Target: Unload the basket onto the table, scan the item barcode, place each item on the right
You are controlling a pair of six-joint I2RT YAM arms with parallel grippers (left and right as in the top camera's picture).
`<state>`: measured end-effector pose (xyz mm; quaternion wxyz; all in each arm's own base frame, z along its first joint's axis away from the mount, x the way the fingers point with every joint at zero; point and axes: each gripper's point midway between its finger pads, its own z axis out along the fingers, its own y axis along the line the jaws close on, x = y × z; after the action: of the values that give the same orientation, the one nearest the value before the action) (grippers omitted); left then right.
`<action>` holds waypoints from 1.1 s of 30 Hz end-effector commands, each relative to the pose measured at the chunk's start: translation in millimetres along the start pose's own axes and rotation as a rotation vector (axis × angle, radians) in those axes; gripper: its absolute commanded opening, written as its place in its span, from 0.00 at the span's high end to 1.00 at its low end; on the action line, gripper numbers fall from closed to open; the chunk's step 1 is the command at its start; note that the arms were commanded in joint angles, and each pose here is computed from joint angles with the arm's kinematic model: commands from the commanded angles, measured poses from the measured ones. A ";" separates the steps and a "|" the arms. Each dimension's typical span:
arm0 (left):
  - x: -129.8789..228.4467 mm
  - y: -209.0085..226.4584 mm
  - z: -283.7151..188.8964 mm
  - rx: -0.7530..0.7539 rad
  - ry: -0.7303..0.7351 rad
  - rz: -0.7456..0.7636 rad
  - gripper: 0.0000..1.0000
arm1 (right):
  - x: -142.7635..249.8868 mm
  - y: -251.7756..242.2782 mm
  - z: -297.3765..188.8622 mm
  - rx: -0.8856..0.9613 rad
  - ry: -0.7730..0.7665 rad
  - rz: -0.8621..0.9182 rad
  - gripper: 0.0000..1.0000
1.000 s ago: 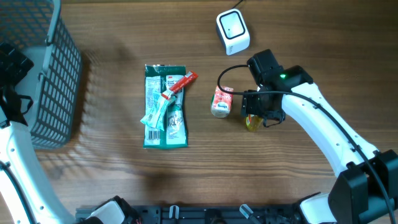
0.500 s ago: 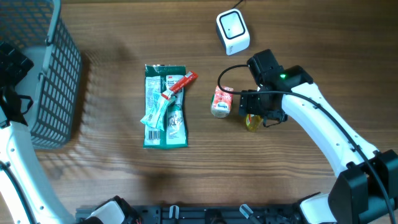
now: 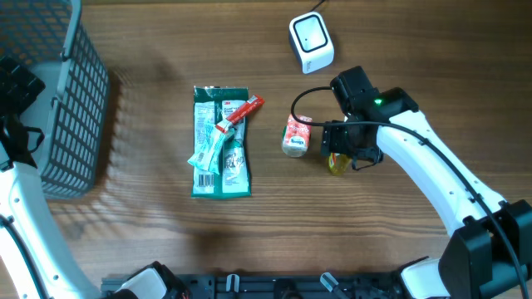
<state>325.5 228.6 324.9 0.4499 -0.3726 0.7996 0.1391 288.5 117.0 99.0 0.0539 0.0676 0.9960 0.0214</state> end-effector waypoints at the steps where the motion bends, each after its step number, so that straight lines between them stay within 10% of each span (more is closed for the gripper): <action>1: -3.2 0.3 -1.6 0.004 -0.008 0.015 0.00 | 3.6 -4.1 5.6 0.030 0.014 0.004 0.23; 33: -3.2 0.3 -1.6 0.004 -0.009 0.015 0.00 | -1.3 -3.0 10.5 0.024 -0.013 -0.008 0.27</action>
<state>325.5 228.6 324.9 0.4499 -0.3726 0.7996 0.1391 285.2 112.9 85.7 0.0537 0.0686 0.9961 0.0132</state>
